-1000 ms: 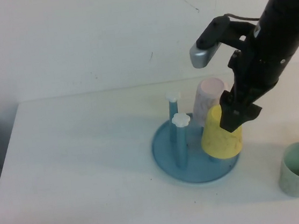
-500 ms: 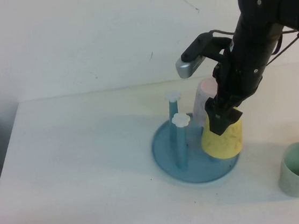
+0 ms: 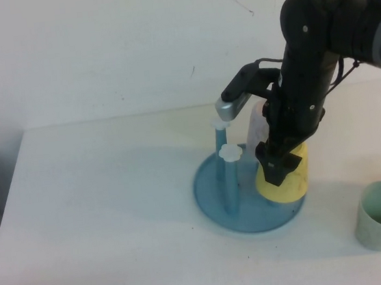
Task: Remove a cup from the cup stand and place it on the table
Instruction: Pick up the cup from the rack
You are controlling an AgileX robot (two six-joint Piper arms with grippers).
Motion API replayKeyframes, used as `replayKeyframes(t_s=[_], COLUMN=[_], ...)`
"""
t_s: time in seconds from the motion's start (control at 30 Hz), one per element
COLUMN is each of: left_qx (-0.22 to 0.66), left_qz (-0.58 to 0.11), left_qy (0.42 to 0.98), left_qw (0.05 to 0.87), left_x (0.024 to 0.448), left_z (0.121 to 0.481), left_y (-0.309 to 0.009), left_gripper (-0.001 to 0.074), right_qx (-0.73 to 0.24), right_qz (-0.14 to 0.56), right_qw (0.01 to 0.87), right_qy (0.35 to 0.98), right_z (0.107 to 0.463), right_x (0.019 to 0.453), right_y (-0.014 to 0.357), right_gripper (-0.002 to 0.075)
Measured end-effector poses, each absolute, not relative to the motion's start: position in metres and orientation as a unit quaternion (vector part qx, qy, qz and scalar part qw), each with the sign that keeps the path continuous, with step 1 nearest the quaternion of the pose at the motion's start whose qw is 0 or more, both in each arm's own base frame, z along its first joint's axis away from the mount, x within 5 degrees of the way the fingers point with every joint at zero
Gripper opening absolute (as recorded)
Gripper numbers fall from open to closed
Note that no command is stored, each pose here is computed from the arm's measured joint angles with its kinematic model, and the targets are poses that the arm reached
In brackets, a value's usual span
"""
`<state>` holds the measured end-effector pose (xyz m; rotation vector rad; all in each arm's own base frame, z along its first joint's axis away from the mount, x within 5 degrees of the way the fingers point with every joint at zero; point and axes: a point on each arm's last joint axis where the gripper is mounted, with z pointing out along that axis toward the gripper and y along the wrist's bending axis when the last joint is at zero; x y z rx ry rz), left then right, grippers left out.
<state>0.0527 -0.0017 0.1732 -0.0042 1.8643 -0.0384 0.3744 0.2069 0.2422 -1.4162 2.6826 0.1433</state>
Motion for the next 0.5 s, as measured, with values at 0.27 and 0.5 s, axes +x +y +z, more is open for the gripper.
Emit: replayKeyframes(t_s=[0.27, 0.5], left_qx=[-0.002, -0.002], left_qz=[-0.017, -0.017], left_qy=[0.803, 0.803], left_qw=[0.596, 0.596], left_x=[0.053, 0.053], left_z=[0.173, 0.173], left_y=[-0.002, -0.002], left_gripper=[-0.0003, -0.0003], right_qx=[-0.464, -0.464], right_qz=[0.045, 0.042], right_qw=[0.052, 0.1], right_qy=[0.883, 0.879], right_z=[0.24, 0.281], right_x=[0.376, 0.366], right_y=[0.207, 0.201], right_gripper=[0.0587, 0.0587])
